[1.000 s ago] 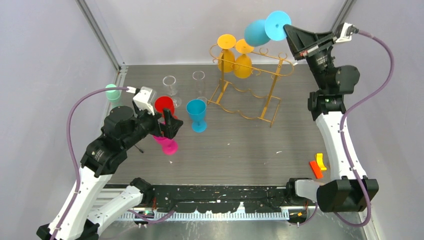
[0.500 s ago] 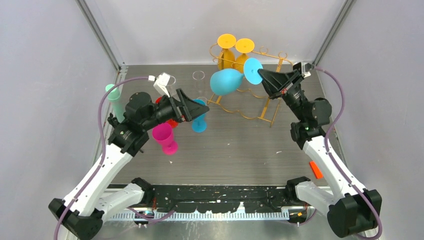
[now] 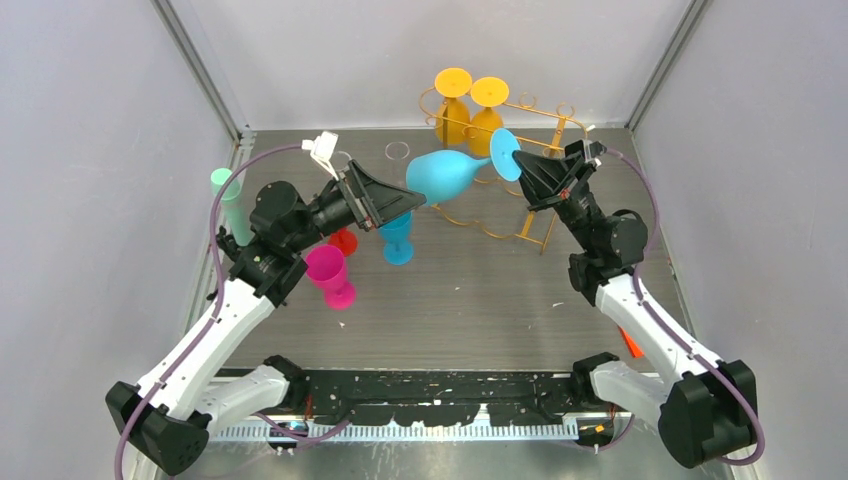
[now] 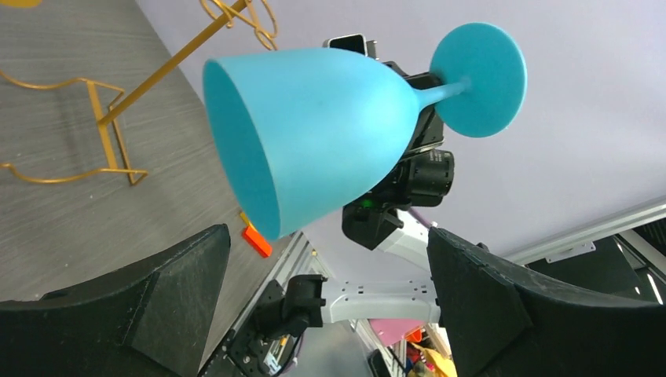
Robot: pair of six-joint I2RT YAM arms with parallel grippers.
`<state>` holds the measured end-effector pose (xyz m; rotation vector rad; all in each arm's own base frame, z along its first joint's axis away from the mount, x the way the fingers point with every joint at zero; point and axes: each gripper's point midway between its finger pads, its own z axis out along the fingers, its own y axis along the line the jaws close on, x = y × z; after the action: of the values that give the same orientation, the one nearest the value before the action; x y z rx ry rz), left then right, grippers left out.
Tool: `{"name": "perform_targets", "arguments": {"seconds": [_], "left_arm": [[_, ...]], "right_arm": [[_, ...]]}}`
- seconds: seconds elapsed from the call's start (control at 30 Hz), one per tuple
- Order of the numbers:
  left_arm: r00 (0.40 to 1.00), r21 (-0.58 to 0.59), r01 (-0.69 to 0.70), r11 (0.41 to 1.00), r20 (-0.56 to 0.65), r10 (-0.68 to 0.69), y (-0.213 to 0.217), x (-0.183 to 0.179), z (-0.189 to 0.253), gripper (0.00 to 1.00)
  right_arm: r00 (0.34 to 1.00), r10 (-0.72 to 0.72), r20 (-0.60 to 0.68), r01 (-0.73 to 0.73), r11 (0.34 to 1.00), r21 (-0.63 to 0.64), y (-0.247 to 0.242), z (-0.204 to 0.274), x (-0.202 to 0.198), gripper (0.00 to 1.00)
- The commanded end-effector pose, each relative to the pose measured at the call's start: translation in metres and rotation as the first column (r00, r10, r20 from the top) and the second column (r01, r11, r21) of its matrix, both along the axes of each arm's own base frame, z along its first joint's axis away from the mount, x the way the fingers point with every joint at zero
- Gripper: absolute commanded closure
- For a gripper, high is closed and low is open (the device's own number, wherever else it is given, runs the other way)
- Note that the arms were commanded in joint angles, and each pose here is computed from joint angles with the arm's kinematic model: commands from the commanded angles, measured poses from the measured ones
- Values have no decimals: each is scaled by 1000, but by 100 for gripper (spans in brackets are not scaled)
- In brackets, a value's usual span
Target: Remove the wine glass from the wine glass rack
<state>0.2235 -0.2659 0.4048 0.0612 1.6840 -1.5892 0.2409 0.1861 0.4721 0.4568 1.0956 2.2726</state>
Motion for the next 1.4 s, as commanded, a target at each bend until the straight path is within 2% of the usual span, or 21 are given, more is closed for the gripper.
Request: {"name": "perform_targets", "arguments": {"seconds": [0.0, 0.17, 0.23, 0.47, 0.83, 0.93, 1.07, 1.23, 1.3, 1.37], "left_arm": [[993, -62, 35, 997, 116, -27, 3, -11, 33, 0], [983, -98, 129, 987, 140, -115, -3, -24, 49, 0], [979, -124, 164, 979, 139, -146, -4, -30, 55, 3], [955, -174, 261, 950, 189, -228, -2, -51, 77, 22], [937, -162, 305, 939, 227, -265, -2, -60, 82, 50], [936, -156, 306, 939, 229, -267, -3, -60, 81, 57], [936, -137, 297, 945, 235, -261, -3, -59, 78, 73], [944, -103, 258, 961, 237, -229, 0, -59, 74, 87], [947, -89, 244, 966, 234, -218, 2, -58, 71, 97], [951, -72, 227, 971, 231, -205, 3, -57, 68, 100]], "right_arm": [[996, 40, 77, -47, 995, 90, -6, 22, -19, 100], [996, 74, 44, -78, 992, 96, 1, 15, -15, 100], [996, 84, 21, -85, 991, 99, 4, 10, -10, 100], [995, 98, -27, -93, 982, 168, 5, 1, 6, 100], [984, 146, -99, -128, 977, 169, 22, -20, 19, 100], [981, 155, -115, -133, 974, 182, 25, -26, 22, 100], [980, 153, -130, -126, 972, 196, 25, -32, 26, 100], [981, 142, -134, -113, 972, 204, 23, -33, 27, 100], [981, 138, -138, -108, 973, 204, 23, -35, 28, 100], [981, 134, -141, -103, 973, 206, 22, -37, 29, 94]]}}
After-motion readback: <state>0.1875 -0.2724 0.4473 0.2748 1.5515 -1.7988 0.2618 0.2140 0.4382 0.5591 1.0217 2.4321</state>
